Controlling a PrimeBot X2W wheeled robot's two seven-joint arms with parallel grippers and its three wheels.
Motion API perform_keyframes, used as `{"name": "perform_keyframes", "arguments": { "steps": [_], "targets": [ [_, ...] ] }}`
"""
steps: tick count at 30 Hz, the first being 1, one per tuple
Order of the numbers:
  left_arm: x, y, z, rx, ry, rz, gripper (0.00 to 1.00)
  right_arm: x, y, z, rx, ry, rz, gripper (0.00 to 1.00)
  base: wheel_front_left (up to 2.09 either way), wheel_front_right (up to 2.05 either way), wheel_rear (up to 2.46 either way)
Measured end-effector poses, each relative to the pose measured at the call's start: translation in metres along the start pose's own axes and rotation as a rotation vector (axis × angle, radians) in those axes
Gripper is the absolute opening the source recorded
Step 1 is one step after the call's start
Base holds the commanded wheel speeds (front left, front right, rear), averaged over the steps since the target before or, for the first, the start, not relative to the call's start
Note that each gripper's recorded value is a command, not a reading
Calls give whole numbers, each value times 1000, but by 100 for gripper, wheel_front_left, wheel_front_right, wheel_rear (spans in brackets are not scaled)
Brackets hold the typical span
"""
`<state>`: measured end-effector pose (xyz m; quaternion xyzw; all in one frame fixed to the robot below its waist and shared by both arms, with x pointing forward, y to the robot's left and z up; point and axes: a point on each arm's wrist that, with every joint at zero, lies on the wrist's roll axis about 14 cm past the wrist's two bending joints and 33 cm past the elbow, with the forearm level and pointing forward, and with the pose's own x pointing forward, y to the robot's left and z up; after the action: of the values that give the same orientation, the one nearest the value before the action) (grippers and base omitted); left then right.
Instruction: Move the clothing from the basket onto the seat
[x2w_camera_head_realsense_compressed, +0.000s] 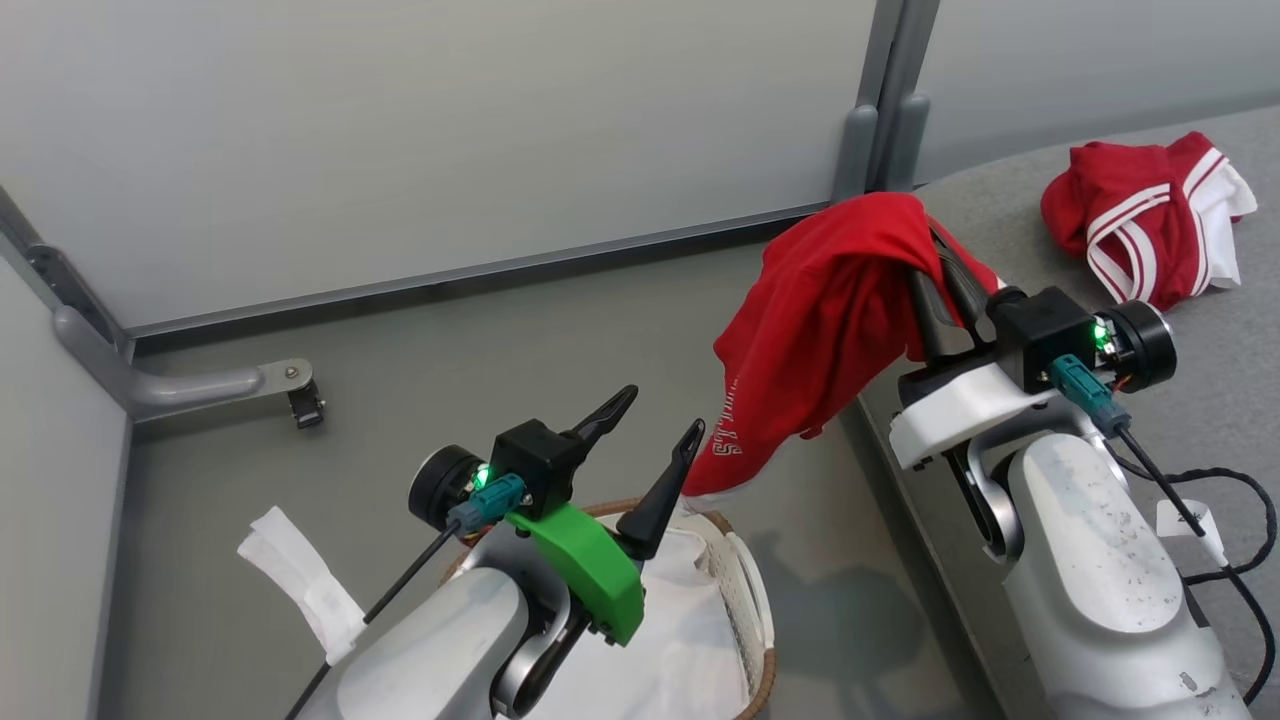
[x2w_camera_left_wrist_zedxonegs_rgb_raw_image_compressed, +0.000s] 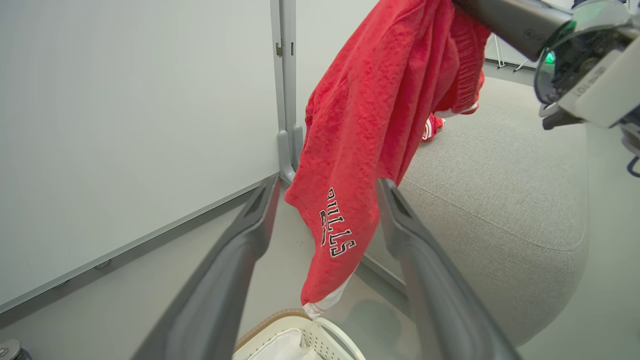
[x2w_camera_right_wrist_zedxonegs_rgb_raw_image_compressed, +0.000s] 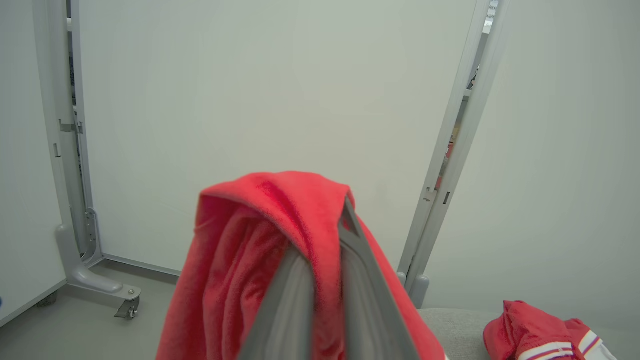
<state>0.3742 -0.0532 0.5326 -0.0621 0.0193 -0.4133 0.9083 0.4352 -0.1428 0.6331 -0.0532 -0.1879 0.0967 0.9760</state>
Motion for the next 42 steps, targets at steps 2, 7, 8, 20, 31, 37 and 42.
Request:
{"name": "perform_keyframes", "arguments": {
  "steps": [2, 7, 8, 20, 31, 37, 42],
  "targets": [
    [5, -7, -2, -13, -3, -21, 100, -5, -9, 1, -8, -1, -26, 0, 0, 0, 0],
    [19, -22, -6, -34, -8, -73, 100, -18, -31, 5, -34, -10, -86, 0, 0, 0, 0],
    [23, -25, -7, -37, -9, -86, 100, -22, -35, 5, -40, -11, -100, 0, 0, 0, 0],
    [62, -80, -18, -61, -3, -301, 100, -71, -103, 5, -116, 28, -302, 0, 0, 0, 0],
    [84, -122, -41, -105, 45, -474, 100, -117, -149, -11, -160, 125, -465, 0, 0, 0, 0],
    [90, -127, -51, -134, 60, -515, 100, -122, -163, -26, -168, 173, -506, 0, 0, 0, 0],
    [94, -120, -60, -143, 70, -521, 100, -92, -183, -26, -202, 156, -511, 0, 0, 0, 0]
  ]
}}
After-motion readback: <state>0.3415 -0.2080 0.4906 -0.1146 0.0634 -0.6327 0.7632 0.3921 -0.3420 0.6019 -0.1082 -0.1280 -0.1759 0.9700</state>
